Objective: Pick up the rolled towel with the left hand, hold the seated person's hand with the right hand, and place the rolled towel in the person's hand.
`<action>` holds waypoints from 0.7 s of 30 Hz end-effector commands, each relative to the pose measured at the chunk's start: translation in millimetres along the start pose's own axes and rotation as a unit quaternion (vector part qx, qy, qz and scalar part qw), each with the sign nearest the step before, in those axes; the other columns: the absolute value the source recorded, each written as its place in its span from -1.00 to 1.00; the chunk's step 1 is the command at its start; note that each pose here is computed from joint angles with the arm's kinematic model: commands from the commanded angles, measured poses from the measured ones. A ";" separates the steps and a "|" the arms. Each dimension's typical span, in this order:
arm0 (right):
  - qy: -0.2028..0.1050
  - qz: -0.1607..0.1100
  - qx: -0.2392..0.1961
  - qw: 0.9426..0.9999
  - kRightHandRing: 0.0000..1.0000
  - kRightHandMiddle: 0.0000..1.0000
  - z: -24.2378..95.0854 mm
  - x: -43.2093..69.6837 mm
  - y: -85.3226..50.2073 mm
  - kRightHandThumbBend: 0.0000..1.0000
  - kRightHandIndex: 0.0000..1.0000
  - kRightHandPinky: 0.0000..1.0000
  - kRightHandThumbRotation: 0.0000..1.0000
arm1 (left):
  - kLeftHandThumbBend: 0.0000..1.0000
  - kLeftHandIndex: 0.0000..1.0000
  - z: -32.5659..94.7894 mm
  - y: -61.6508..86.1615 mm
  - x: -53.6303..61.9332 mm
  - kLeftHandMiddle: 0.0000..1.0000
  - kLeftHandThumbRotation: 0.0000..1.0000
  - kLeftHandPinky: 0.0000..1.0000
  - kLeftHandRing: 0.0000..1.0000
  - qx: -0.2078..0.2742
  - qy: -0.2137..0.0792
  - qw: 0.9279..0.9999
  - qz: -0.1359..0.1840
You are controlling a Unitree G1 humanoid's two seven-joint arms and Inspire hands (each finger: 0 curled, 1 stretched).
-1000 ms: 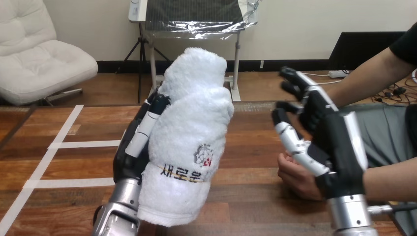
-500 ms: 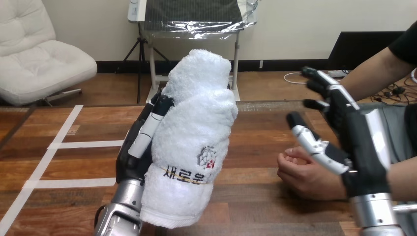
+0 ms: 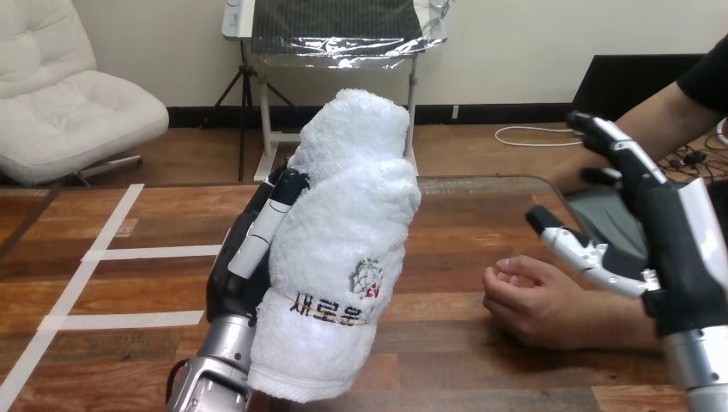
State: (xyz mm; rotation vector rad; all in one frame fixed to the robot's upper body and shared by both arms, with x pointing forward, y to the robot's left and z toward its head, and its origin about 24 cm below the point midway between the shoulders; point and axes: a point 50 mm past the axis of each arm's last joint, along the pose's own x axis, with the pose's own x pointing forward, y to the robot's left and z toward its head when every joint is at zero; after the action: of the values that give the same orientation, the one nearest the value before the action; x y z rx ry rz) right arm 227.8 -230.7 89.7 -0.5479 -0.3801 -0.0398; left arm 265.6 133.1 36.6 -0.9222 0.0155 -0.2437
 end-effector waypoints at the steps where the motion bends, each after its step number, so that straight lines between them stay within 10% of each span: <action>1: -0.044 -0.005 -0.059 0.997 0.83 0.87 21.1 17.8 -17.9 0.31 0.73 0.60 -0.55 | 0.41 0.00 -2.1 -33.4 12.9 -0.18 -1.00 -0.54 -0.36 -0.057 -0.053 0.996 -0.052; 21: 0.025 0.086 -0.228 0.970 0.87 0.85 25.1 24.3 -43.8 0.46 0.73 0.49 -0.74 | 0.39 0.01 -2.4 -32.8 13.0 -0.18 -1.00 -0.54 -0.35 -0.054 -0.055 0.996 -0.053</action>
State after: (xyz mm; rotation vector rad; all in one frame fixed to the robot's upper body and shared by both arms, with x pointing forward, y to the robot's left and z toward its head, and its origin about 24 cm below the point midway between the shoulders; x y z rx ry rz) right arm 231.8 -251.6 117.8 -0.9423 -0.2440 0.0236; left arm 265.7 133.7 37.5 -0.9200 0.0015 -0.2382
